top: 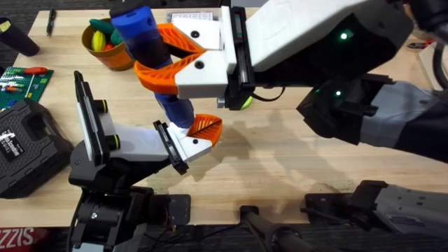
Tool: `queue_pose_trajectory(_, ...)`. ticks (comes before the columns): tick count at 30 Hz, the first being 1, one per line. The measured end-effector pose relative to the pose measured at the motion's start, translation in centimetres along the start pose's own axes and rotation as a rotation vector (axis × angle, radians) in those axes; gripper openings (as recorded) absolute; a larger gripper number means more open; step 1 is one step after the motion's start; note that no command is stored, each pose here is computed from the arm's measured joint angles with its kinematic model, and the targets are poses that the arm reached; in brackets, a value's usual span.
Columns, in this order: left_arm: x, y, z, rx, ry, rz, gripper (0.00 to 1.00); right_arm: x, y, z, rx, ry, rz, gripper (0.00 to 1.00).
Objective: Pick up the gripper from the table and insert it into the empty holder that is missing its gripper. Then pick up a screw, insert it into the mounting hole, and use the screwdriver to tighten it. Finally, clean up the table by picking up the vegetable and placing it into the bucket.
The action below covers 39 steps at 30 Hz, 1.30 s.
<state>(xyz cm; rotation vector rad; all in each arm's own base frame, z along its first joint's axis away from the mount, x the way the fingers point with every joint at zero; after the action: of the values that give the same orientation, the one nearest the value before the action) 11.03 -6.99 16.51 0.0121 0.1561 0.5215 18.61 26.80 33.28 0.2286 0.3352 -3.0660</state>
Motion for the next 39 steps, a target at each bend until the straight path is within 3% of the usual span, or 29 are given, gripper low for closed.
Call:
queue_pose_trajectory(14,0.0,0.0,0.0,0.000,0.003,0.000,0.018,0.0,0.0,-0.1,0.007,-0.013,-0.005,0.029)
queue_pose_trajectory(23,0.0,0.0,0.0,-0.001,0.002,0.000,0.018,0.3,0.1,1.2,-0.075,0.056,0.018,0.029)
queue_pose_trajectory(31,0.0,0.0,0.0,-0.001,0.002,0.000,0.018,0.2,0.2,1.2,-0.072,0.051,0.015,0.029)
queue_pose_trajectory(39,0.0,0.0,0.0,-0.001,0.002,0.000,0.019,-0.4,0.2,0.6,-0.042,0.009,-0.061,0.029)
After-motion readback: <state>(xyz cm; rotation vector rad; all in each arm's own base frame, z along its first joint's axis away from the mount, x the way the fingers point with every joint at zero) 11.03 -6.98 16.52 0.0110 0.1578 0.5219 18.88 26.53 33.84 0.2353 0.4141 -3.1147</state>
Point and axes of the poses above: each hand's point on the last joint's axis, 136 mm out from that joint toward the fingers, its own y axis back along the fingers, its own x axis along the line the jaws close on, z = x × y, the point moved 10 cm from there along y, back along the fingers, and after that the axes turned 2 degrees about y, right-handed, at the moved point
